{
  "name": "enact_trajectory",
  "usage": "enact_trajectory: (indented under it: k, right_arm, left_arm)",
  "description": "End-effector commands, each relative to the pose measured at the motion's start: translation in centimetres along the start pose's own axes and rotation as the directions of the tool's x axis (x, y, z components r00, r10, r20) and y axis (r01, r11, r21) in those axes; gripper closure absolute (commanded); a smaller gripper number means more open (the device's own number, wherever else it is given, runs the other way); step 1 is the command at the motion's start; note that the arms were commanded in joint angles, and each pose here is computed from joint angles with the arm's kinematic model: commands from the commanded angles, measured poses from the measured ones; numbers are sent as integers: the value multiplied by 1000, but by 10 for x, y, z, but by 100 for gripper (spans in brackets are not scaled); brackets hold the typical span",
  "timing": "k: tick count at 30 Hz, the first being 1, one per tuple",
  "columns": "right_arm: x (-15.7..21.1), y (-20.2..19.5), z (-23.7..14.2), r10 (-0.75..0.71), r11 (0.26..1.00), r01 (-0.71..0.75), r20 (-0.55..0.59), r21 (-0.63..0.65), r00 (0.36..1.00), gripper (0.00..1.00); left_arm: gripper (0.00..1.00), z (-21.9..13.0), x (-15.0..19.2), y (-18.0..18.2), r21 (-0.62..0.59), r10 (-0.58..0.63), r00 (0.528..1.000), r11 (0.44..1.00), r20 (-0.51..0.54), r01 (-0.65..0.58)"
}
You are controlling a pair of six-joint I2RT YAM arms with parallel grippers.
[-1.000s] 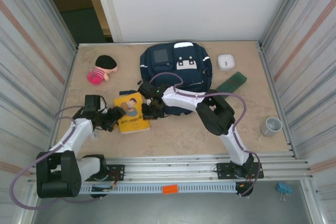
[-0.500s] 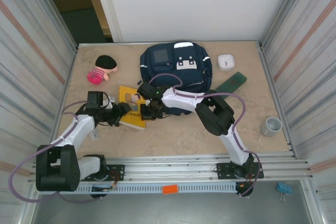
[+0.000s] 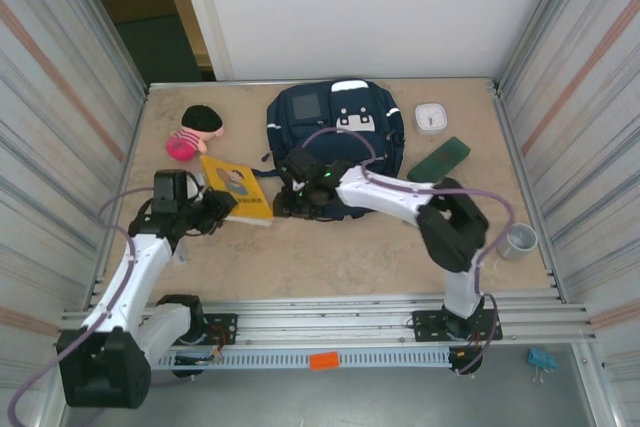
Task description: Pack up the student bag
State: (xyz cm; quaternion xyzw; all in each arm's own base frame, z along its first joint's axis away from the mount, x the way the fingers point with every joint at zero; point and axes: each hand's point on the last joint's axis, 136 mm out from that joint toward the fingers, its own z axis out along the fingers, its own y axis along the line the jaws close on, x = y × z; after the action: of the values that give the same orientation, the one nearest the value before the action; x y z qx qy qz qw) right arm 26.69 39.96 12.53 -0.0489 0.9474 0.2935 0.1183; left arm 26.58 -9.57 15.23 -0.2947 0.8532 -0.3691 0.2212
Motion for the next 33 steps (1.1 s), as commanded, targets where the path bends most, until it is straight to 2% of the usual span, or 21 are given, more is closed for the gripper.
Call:
enact_trajectory:
  k: [1, 3, 5, 8, 13, 17, 21, 27, 33]
  right_arm:
    - [-43, 31, -73, 16, 992, 17, 263, -123, 965, 53]
    - [-50, 38, -101, 68, 976, 13, 359, -219, 931, 53]
    - [-52, 40, -120, 166, 941, -14, 422, -339, 891, 52]
    - [-50, 35, -148, 313, 870, -58, 457, -490, 833, 48]
    - [-33, -1, -159, 499, 826, -255, 440, -503, 747, 39]
    - [-22, -2, -165, 563, 783, -281, 441, -555, 699, 30]
    - [-26, 6, -169, 587, 760, -276, 439, -589, 680, 28]
    - [-36, -1, -160, 693, 672, -352, 387, -651, 608, 28]
    - [-42, 8, -143, 726, 622, -387, 316, -681, 611, 28]
  left_arm:
    - [100, -30, -26, -76, 228, -41, 987, 974, 157, 4]
    - [100, -33, -28, -96, 299, -87, 976, 954, 202, 23]
    - [100, -30, -23, -116, 389, -151, 968, 919, 202, 62]
    - [100, -22, -13, -146, 524, -192, 965, 848, 178, 72]
    - [100, -5, 5, -164, 587, -222, 956, 806, 191, 70]
    - [100, 6, 17, -166, 617, -283, 940, 779, 189, 110]
    - [100, 14, 26, -166, 607, -295, 939, 784, 179, 130]
    - [100, 14, 30, -172, 635, -313, 937, 758, 154, 149]
    - [100, 13, 31, -174, 638, -320, 937, 753, 142, 160]
